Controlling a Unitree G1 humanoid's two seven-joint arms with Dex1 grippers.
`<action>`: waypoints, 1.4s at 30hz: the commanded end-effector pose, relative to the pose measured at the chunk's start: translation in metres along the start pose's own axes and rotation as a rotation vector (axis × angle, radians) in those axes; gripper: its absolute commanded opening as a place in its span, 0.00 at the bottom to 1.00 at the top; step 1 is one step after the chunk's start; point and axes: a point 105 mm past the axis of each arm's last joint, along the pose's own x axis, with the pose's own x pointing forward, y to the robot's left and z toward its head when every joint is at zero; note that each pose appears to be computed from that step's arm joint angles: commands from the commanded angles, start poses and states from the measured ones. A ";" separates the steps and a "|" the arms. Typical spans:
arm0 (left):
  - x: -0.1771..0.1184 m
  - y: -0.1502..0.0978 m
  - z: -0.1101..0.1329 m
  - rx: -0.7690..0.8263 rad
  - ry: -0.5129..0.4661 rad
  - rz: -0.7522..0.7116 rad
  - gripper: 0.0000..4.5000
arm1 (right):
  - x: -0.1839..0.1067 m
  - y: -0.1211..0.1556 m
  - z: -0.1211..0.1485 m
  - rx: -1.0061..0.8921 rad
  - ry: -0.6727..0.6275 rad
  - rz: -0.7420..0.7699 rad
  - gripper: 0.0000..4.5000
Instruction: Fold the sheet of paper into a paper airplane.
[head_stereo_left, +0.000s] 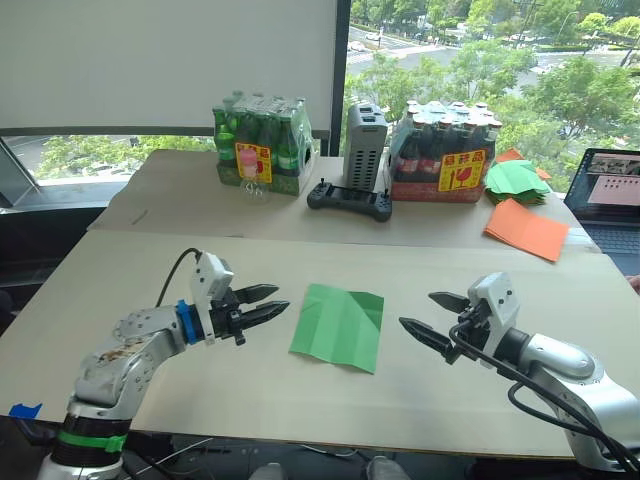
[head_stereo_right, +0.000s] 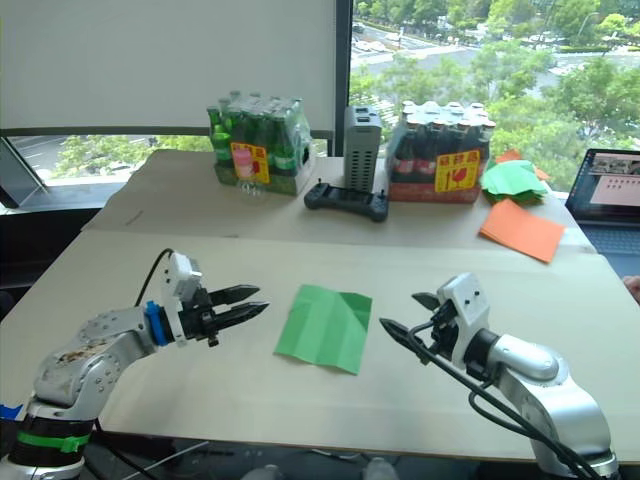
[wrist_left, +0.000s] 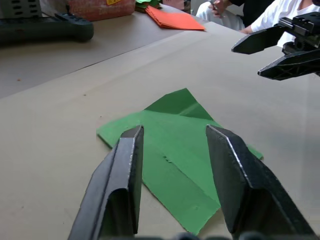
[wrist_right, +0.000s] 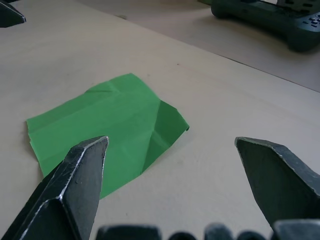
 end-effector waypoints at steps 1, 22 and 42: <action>0.024 0.001 -0.009 0.081 0.058 -0.054 0.13 | 0.000 0.005 0.010 -0.034 -0.039 0.004 1.00; 0.046 0.007 -0.085 0.194 0.411 -0.083 0.00 | 0.005 0.013 -0.018 -0.136 0.131 0.003 0.66; 0.051 0.000 -0.090 0.188 0.414 -0.103 0.00 | 0.062 0.036 -0.024 -0.119 0.083 0.059 0.01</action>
